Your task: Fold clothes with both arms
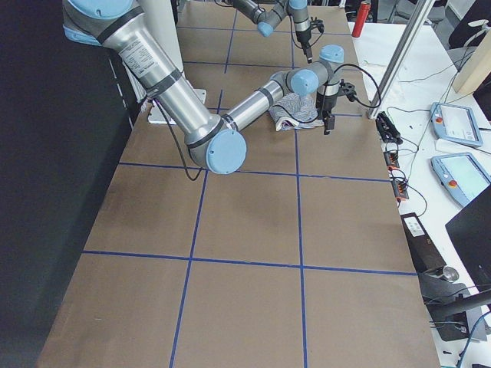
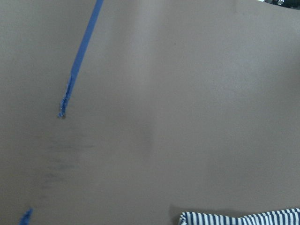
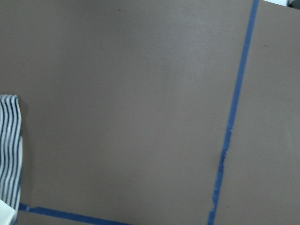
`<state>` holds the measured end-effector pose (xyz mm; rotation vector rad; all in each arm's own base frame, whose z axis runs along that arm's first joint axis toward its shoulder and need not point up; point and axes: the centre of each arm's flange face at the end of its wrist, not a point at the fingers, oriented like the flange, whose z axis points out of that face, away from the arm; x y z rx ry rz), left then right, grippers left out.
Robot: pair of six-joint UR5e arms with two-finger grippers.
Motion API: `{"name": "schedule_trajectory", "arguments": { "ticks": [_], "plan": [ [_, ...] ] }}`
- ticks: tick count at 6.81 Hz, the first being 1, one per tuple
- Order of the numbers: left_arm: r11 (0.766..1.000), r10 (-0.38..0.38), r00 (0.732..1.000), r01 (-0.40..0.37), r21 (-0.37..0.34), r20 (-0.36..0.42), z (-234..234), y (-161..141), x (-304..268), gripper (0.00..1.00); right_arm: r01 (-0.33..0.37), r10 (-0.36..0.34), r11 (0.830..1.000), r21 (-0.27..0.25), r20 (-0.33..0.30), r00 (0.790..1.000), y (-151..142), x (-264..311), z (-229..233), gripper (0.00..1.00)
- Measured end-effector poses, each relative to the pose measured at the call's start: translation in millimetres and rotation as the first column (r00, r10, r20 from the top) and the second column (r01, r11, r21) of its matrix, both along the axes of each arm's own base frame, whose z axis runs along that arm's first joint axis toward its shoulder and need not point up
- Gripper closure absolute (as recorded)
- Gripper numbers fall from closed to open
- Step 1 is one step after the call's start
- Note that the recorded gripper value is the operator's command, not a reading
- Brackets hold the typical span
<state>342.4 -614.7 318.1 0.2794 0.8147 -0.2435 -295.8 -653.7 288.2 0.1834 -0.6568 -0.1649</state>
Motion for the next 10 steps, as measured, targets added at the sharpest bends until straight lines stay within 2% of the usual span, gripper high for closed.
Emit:
{"name": "schedule_trajectory", "arguments": {
  "ticks": [1,2,3,5,6,7,8,10],
  "plan": [
    [0.997,0.054,0.997,-0.057,0.048,0.056,7,5,-53,0.0,0.038,-0.038,0.999,-0.009,-0.035,0.999,8,52,23,0.0],
    [0.988,0.113,0.987,-0.123,0.088,0.118,24,8,-109,0.0,0.085,-0.087,0.996,-0.033,-0.036,0.996,14,110,58,0.0],
    [0.971,0.182,0.968,-0.205,0.125,0.175,54,14,-168,0.0,0.131,-0.131,0.99,-0.059,-0.001,0.991,24,173,106,0.0],
    [0.902,0.326,0.905,-0.384,0.196,0.272,138,46,-297,0.0,0.199,-0.195,0.978,-0.067,0.068,0.978,71,290,218,0.0],
    [0.866,0.376,0.873,-0.45,0.217,0.31,179,73,-346,0.0,0.225,-0.219,0.972,-0.068,0.078,0.972,108,329,274,0.0],
    [0.849,0.402,0.855,-0.483,0.216,0.328,208,94,-374,0.0,0.241,-0.237,0.969,-0.053,0.079,0.968,139,352,312,0.0],
    [0.851,0.407,0.853,-0.484,0.203,0.327,223,102,-383,0.0,0.227,-0.224,0.973,-0.039,0.072,0.972,154,367,324,0.0],
    [0.865,0.405,0.859,-0.471,0.174,0.314,239,106,-386,0.0,0.166,-0.162,0.984,-0.064,0.056,0.985,162,379,325,0.0]
  ]
}}
